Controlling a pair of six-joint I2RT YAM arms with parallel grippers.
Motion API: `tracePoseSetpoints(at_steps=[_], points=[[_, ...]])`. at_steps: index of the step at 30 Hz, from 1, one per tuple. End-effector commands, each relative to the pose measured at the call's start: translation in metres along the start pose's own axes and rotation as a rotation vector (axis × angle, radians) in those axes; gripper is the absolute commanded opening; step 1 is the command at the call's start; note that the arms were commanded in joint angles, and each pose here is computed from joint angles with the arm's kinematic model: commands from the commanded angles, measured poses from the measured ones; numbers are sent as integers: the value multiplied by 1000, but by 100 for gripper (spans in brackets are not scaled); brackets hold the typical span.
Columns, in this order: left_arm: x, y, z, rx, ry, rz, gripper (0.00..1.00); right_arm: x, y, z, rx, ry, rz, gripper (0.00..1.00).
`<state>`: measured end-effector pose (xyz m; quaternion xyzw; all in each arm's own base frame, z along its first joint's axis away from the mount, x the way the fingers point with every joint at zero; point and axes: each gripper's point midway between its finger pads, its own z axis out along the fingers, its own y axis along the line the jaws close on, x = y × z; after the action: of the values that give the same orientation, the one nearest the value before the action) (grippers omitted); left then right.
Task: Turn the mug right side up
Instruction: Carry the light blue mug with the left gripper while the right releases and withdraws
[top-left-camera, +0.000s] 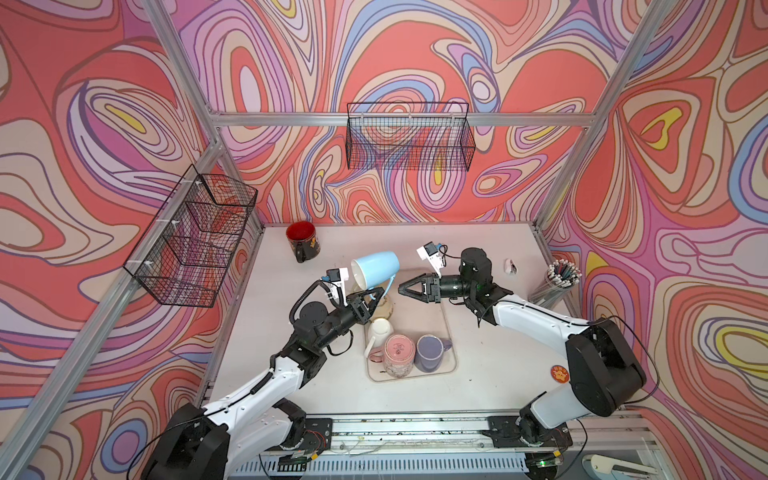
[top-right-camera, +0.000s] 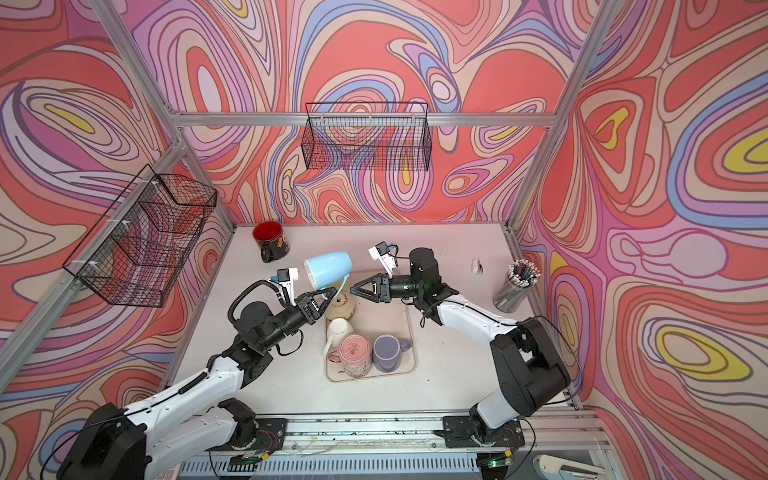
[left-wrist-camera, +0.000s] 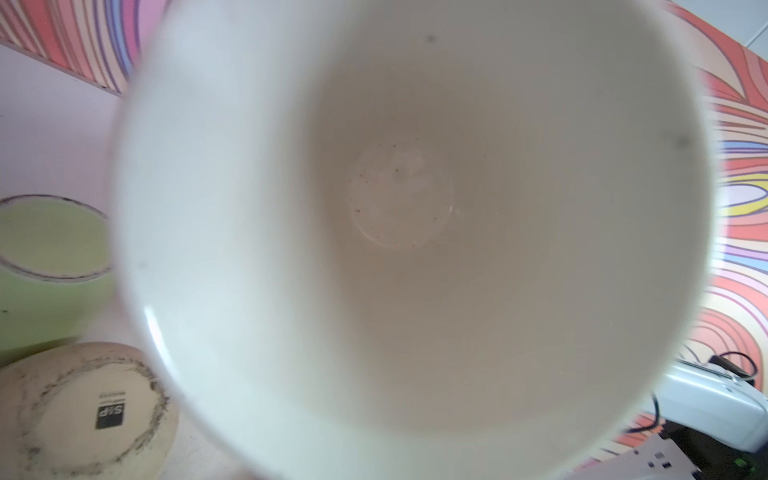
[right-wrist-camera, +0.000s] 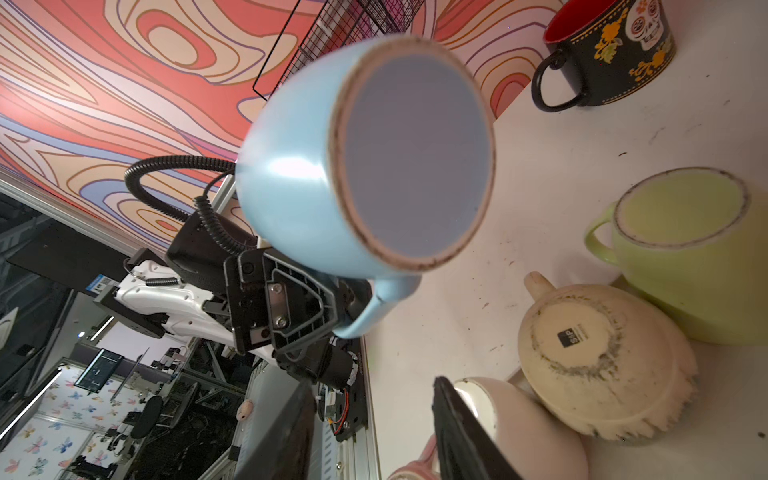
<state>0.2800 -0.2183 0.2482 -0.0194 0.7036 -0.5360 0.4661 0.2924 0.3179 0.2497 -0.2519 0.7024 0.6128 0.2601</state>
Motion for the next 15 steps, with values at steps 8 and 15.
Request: tracePoseSetpoints(at_steps=[8,15], points=[[-35,20,-5,-304,-27,123,0,3,-39,-20,291,-44,-7,52],[-59,33,-7,-537,79,242,0,17,-61,-43,508,-35,-23,60]])
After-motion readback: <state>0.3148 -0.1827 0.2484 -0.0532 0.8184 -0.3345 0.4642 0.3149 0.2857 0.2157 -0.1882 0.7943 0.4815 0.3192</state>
